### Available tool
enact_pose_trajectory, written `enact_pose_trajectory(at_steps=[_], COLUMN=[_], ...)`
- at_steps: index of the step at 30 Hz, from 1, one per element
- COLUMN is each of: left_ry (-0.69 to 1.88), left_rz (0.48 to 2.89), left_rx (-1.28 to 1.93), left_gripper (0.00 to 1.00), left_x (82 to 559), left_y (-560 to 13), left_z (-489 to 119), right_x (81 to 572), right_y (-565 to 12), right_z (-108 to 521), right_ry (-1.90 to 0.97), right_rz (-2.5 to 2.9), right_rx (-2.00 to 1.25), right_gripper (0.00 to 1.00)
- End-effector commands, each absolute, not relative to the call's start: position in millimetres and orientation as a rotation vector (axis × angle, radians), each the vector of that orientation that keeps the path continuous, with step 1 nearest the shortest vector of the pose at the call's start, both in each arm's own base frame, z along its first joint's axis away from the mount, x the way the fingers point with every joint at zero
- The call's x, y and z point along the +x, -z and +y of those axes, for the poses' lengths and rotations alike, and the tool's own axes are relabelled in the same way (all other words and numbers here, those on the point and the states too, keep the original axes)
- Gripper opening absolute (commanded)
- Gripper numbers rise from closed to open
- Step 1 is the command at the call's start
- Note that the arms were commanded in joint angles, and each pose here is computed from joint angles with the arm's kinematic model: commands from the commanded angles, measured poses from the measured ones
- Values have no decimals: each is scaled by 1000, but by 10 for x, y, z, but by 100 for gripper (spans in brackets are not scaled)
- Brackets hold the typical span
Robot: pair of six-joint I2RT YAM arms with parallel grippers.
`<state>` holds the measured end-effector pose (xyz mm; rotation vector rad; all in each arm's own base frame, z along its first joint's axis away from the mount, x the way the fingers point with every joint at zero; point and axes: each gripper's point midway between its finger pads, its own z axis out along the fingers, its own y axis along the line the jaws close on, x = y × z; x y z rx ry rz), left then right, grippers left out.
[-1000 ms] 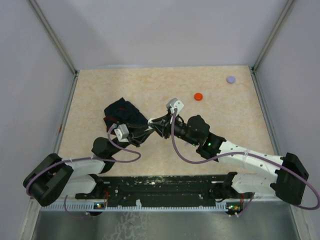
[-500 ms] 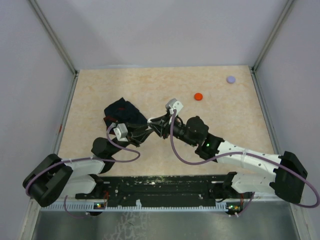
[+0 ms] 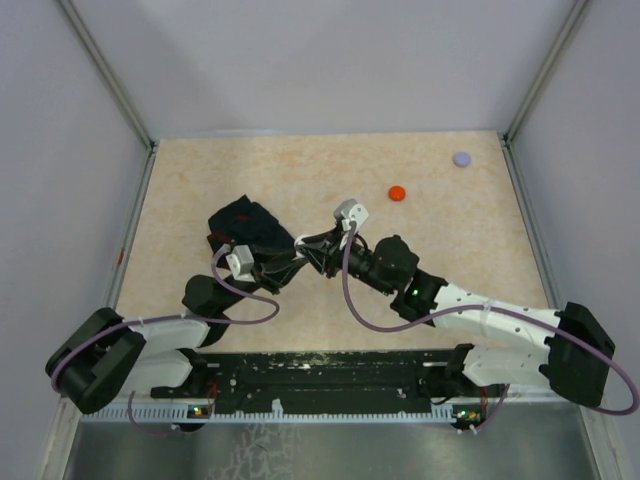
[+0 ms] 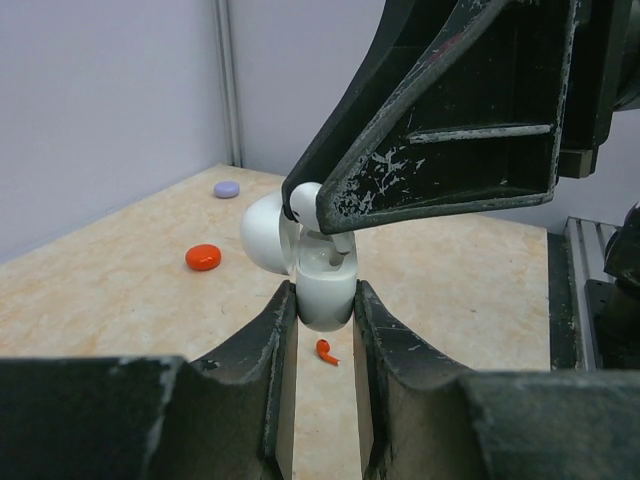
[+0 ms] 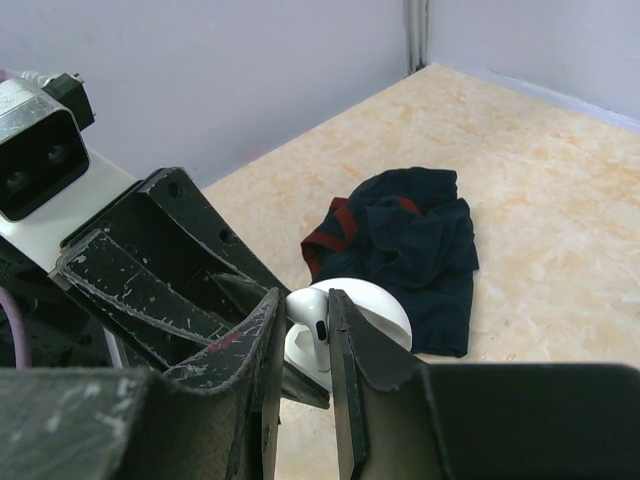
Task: Insert the wireless bluetooth earbuds into the charging case
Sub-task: Place the earbud in the charging case.
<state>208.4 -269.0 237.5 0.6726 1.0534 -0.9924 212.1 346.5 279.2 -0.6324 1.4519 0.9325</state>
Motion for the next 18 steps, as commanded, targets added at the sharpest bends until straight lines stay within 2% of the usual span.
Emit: enact_pose_trajectory(at_steps=[1,18], left_ry=[1039,1083], left_rz=[959,984], left_rx=[687,649], left_gripper=[0,0], left_x=[1969,1978], left_y=[-2594,-2619], left_z=[-2709,-2715], right_x=[2114,2090], right_y=[-3007,-2950], right_z=[3465,3487], right_ry=[-947,-952], right_rz=[1371,1383], right_rx=[-594,-610], right_gripper=[23,23])
